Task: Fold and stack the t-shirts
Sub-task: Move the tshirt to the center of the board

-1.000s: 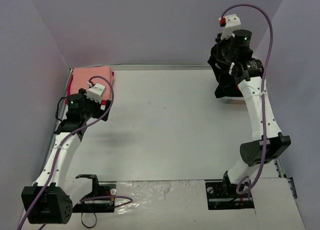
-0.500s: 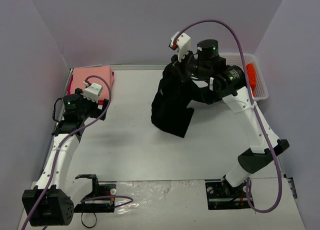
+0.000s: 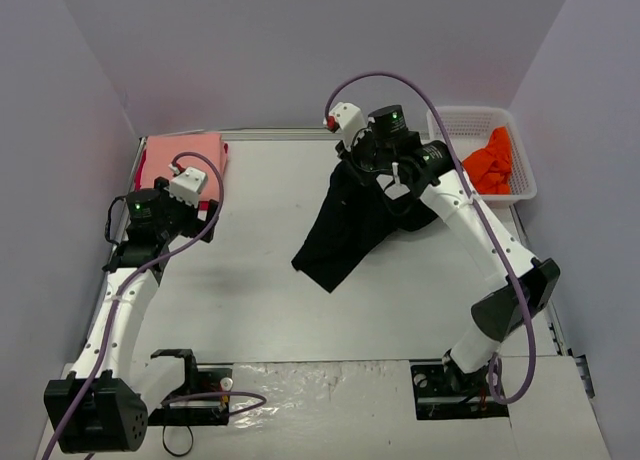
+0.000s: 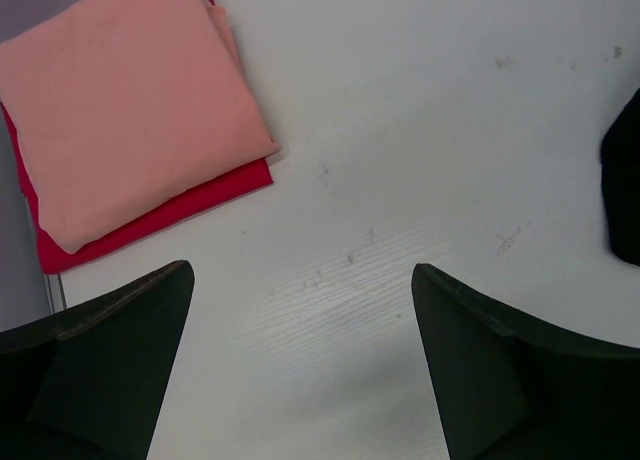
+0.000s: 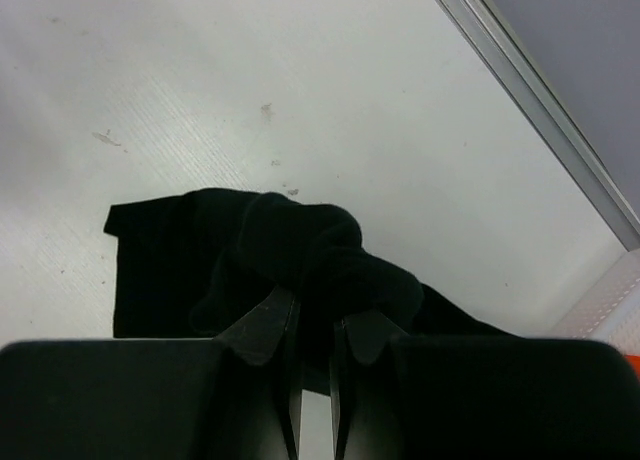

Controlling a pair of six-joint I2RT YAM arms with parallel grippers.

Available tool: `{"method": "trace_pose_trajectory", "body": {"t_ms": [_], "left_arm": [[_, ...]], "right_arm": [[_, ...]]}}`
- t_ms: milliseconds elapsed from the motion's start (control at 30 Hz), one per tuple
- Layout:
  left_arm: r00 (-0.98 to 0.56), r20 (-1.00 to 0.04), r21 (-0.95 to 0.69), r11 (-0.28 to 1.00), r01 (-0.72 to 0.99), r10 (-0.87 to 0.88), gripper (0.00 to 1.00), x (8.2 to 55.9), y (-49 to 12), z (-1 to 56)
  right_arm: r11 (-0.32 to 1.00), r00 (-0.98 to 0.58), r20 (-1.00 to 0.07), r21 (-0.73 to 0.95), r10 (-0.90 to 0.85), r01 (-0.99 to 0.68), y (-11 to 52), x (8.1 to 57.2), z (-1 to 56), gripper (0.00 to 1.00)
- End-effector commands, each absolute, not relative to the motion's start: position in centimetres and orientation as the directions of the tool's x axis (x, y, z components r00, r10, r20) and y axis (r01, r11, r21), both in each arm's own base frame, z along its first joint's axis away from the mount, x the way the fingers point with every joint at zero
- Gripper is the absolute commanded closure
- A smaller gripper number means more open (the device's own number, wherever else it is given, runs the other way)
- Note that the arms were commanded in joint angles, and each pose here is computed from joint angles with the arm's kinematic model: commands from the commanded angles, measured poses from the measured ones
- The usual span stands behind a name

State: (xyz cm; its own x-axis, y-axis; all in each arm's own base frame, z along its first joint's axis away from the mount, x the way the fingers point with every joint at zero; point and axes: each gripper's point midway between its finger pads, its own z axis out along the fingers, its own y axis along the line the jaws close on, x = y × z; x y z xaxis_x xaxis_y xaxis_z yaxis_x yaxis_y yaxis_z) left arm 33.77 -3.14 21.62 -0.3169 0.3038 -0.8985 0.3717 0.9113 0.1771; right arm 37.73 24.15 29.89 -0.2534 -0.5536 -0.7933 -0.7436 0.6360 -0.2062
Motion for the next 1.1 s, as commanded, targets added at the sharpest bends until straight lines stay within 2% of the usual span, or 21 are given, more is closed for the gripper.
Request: {"method": "trace_pose_trajectory", "body": {"t_ms": [0, 167, 233, 400, 433, 467, 500, 567, 600, 633, 767, 933, 1067], "left_arm": [[-0.272, -0.911, 0.177, 0.889, 0.421, 0.31, 0.1, 33.5, -4.0, 22.9], [-0.276, -0.909, 0.167, 0.881, 0.442, 0.311, 0.1, 33.3, -4.3, 22.6], [-0.279, -0.908, 0.164, 0.878, 0.449, 0.312, 0.1, 33.3, -4.5, 22.4], [-0.285, -0.907, 0.154, 0.874, 0.46, 0.31, 0.1, 33.2, -4.7, 22.2], [-0.289, -0.905, 0.154, 0.874, 0.462, 0.312, 0.1, 33.2, -4.7, 22.1], [-0.292, -0.905, 0.151, 0.874, 0.462, 0.31, 0.1, 33.2, -4.7, 22.0], [-0.294, -0.904, 0.151, 0.874, 0.462, 0.311, 0.1, 33.2, -4.7, 22.0], [-0.298, -0.902, 0.153, 0.876, 0.457, 0.313, 0.09, 33.2, -4.5, 22.0], [-0.298, -0.901, 0.155, 0.876, 0.456, 0.315, 0.09, 33.2, -4.5, 22.0], [-0.298, -0.901, 0.157, 0.877, 0.454, 0.315, 0.09, 33.3, -4.4, 22.0], [-0.307, -0.897, 0.155, 0.878, 0.453, 0.317, 0.09, 33.4, -4.3, 21.7], [-0.319, -0.892, 0.155, 0.878, 0.453, 0.322, 0.09, 33.5, -4.2, 21.3], [-0.324, -0.888, 0.156, 0.878, 0.452, 0.325, 0.09, 33.6, -4.2, 21.1]], "right_arm": [[0.671, -0.21, -0.817, -0.262, -0.536, -0.694, 23.5, 40.0, 31.0, 1.0], [0.751, -0.319, -0.777, -0.278, -0.542, -0.599, 21.5, 43.9, 26.9, 1.0], [0.819, -0.4, -0.75, -0.322, -0.527, -0.475, 19.2, 46.7, 24.7, 1.0], [0.94, -0.578, -0.743, -0.297, -0.337, -0.165, 11.5, 53.7, 20.6, 1.0], [0.935, -0.631, -0.7, -0.33, -0.334, -0.13, 10.4, 54.7, 17.7, 0.88], [0.932, -0.631, -0.706, -0.354, -0.321, -0.078, 9.4, 55.7, 18.2, 0.75], [0.917, -0.653, -0.681, -0.396, -0.331, -0.051, 8.3, 56.0, 17.4, 0.68], [0.911, -0.678, -0.653, -0.408, -0.338, -0.062, 8.3, 56.4, 15.7, 0.52], [0.914, -0.676, -0.652, -0.397, -0.342, -0.079, 8.6, 56.3, 15.6, 0.37], [0.925, -0.662, -0.664, -0.357, -0.347, -0.127, 9.6, 56.1, 15.9, 0.27], [0.909, -0.63, -0.656, -0.307, -0.416, -0.282, 12.3, 53.8, 16.6, 0.26], [0.787, -0.505, -0.636, -0.288, -0.583, -0.546, 16.6, 48.6, 18.5, 0.21], [0.682, -0.416, -0.622, -0.272, -0.663, -0.679, 18.8, 45.8, 18.1, 0.2]]}}
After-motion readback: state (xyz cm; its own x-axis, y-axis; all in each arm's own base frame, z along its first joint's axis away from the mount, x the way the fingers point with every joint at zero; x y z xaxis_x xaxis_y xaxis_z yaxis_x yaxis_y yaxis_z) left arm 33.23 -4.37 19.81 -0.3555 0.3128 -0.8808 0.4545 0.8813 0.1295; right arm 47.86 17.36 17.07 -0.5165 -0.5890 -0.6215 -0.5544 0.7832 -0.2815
